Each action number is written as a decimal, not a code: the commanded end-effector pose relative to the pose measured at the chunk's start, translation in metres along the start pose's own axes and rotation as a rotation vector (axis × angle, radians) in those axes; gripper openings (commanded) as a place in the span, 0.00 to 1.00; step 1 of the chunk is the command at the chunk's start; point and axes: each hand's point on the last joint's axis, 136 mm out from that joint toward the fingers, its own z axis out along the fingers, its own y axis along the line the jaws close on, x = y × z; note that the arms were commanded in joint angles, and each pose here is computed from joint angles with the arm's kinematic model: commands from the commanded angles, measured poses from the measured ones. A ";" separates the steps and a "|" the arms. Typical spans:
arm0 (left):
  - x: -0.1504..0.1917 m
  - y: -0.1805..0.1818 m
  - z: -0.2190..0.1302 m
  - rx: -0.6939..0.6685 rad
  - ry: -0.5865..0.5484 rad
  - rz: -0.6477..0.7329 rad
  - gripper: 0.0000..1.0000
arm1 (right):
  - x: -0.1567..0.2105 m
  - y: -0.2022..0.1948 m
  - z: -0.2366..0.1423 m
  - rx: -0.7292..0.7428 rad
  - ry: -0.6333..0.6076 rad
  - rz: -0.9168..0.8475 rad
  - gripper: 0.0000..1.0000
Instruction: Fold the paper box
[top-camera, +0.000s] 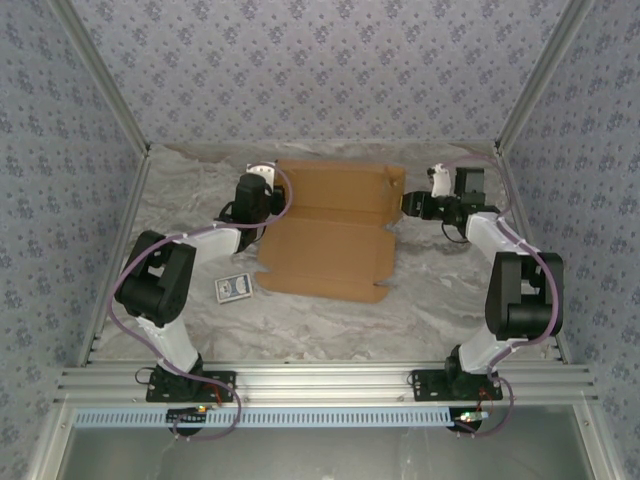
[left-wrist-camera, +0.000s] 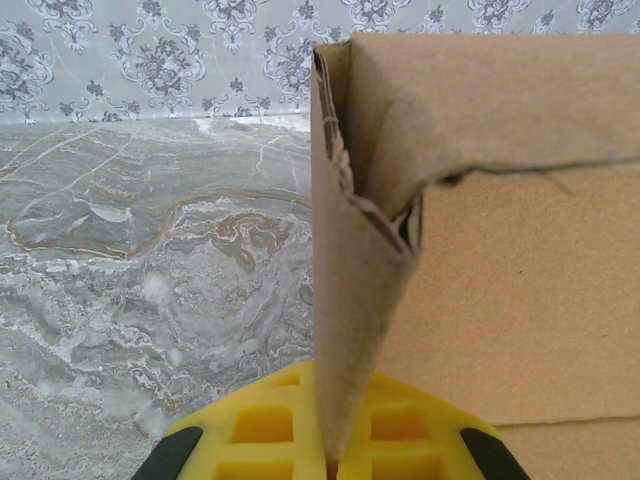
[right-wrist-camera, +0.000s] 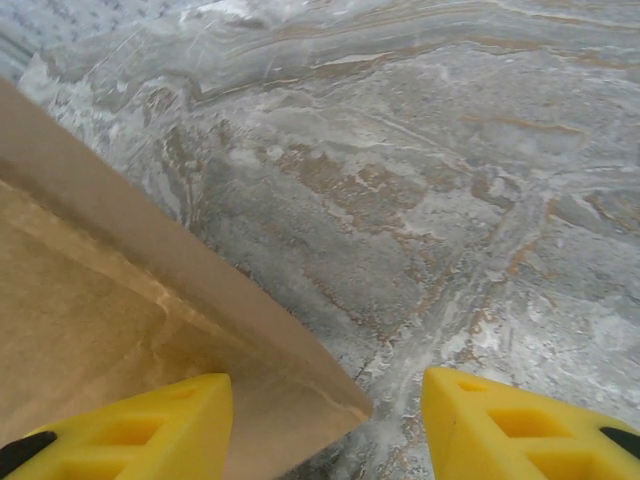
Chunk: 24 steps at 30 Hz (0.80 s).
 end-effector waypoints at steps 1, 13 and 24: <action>-0.028 -0.010 -0.009 0.041 -0.069 -0.024 0.00 | -0.007 0.026 0.002 -0.094 -0.006 -0.109 0.53; -0.027 -0.011 -0.010 0.048 -0.064 -0.019 0.00 | -0.012 0.043 0.017 -0.150 0.014 -0.225 0.44; -0.029 -0.013 -0.012 0.056 -0.065 -0.010 0.00 | -0.027 0.043 0.024 -0.102 -0.029 -0.333 0.42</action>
